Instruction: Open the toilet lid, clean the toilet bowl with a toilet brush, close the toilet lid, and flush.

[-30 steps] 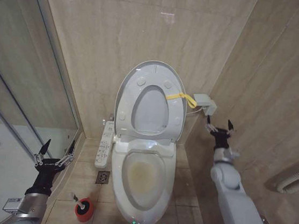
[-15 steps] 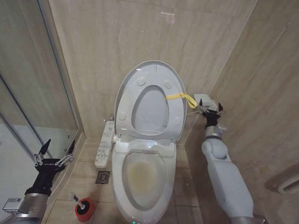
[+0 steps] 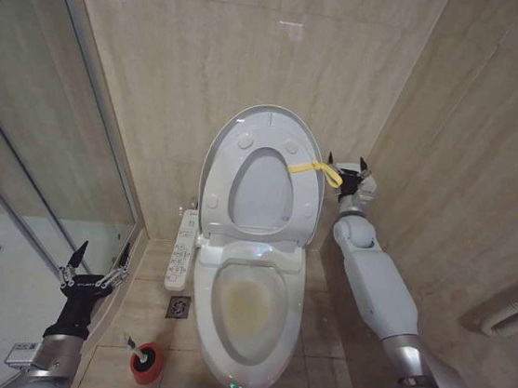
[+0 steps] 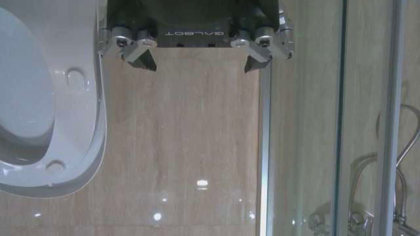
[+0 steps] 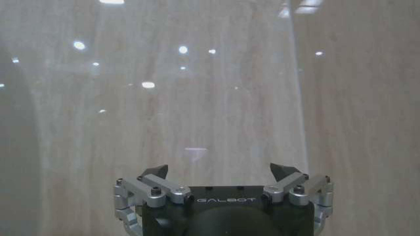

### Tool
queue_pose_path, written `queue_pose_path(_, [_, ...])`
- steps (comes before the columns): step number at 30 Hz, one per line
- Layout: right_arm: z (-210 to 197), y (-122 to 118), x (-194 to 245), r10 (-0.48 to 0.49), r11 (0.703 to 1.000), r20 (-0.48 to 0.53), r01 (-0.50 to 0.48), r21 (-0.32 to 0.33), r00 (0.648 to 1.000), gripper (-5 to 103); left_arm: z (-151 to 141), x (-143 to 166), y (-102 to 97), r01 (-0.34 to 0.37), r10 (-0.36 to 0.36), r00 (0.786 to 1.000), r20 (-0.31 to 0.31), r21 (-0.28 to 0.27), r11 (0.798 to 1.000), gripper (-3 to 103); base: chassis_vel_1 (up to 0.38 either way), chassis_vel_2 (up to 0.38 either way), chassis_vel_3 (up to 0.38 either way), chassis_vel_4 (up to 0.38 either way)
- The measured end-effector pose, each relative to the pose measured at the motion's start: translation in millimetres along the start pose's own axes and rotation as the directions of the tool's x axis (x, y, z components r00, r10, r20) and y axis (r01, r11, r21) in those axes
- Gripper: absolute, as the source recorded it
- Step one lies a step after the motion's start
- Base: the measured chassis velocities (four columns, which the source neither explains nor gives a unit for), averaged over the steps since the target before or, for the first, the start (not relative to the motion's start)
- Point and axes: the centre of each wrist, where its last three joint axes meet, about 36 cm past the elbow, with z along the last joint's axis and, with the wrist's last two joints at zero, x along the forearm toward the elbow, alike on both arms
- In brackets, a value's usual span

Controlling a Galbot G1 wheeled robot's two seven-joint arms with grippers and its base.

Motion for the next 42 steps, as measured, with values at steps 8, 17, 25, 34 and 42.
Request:
queue_pose_path(8, [-12,9,0,-0.064,0.998,0.012,0.064,0.026,0.998,100,0,0,0.0,0.000,0.000,1.000,0.000,0.000,1.000,92,0.000,0.000,0.000,0.000])
queue_pose_path(17, [-16,9,23,-0.131,0.991,0.002,0.131,0.037,0.991,100,0,0,0.0,0.000,0.000,1.000,0.000,0.000,1.000,92,0.000,0.000,0.000,0.000])
queue_pose_path(25, [-23,2,56,-0.170,0.985,-0.032,0.170,-0.002,0.985,100,0,0,0.0,0.000,0.000,1.000,0.000,0.000,1.000,92,0.000,0.000,0.000,0.000])
queue_pose_path(34, [-26,-26,125,-0.149,0.989,-0.091,0.146,-0.037,0.985,100,0,0,0.0,0.000,0.000,1.000,0.000,0.000,1.000,92,0.000,0.000,0.000,0.000])
queue_pose_path(42, [-13,-42,185,-0.152,0.988,-0.158,0.145,-0.052,0.976,100,0,0,0.0,0.000,0.000,1.000,0.000,0.000,1.000,92,0.000,0.000,0.000,0.000])
